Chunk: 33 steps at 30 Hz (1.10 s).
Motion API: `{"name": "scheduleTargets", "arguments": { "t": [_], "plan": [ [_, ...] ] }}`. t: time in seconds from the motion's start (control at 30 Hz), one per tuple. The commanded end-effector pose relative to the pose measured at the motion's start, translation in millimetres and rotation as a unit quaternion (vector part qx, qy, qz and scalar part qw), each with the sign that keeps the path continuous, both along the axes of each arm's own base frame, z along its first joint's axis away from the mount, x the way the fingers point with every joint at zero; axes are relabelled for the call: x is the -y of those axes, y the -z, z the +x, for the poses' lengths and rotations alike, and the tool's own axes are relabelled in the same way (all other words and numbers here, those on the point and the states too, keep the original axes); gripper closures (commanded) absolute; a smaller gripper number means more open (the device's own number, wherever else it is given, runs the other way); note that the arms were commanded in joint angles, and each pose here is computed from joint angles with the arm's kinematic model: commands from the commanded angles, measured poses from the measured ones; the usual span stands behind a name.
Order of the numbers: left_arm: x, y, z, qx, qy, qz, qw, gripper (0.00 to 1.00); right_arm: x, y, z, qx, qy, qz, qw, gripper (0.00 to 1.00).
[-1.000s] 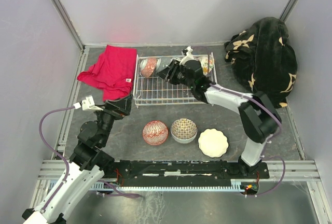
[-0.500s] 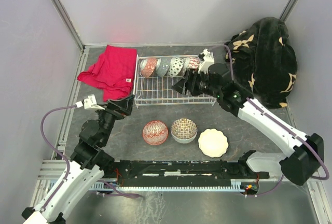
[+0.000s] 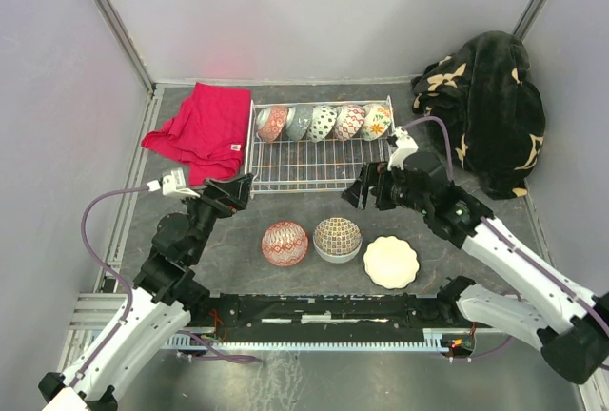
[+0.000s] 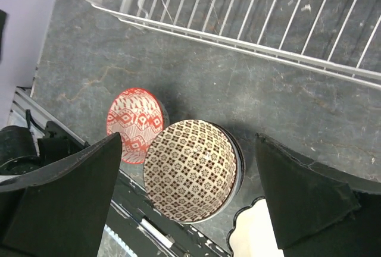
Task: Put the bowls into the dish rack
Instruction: Pick up the bowl from the center of the board.
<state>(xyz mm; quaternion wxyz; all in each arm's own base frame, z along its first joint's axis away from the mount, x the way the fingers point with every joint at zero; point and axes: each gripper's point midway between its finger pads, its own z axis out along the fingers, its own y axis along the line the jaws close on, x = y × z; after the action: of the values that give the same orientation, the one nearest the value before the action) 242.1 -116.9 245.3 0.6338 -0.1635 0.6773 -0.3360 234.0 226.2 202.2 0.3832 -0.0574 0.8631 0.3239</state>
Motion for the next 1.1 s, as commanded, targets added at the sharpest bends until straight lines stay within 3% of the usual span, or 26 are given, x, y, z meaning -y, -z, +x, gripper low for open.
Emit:
{"name": "scheduleTargets", "arguments": {
  "t": [0.0, 0.17, 0.37, 0.57, 0.83, 1.07],
  "plan": [
    [1, -23, 0, 0.038, 0.005, 0.005, 0.999, 0.01, 12, -33, -2, 0.066, 0.0, 0.004, 0.998, 0.01],
    [5, -23, 1, 0.038, 0.013, 0.008, 0.999, 0.01, 24, -27, -6, 0.059, 0.003, -0.036, 0.998, 0.01],
    [8, -21, 2, 0.034, 0.019, 0.012, 0.999, 0.01, 25, -15, -12, 0.038, -0.022, -0.069, 0.997, 0.09],
    [7, -21, 4, 0.033, 0.015, 0.016, 0.999, 0.01, 42, -15, -44, 0.03, -0.038, -0.075, 0.996, 0.12],
    [8, -23, 2, 0.036, 0.02, 0.014, 0.999, 0.01, 51, 27, -102, -0.064, -0.095, -0.085, 0.99, 0.2],
    [7, -25, 1, 0.039, 0.018, 0.012, 0.999, 0.01, 47, 42, -116, -0.109, -0.092, -0.113, 0.983, 0.23]
  ]
}}
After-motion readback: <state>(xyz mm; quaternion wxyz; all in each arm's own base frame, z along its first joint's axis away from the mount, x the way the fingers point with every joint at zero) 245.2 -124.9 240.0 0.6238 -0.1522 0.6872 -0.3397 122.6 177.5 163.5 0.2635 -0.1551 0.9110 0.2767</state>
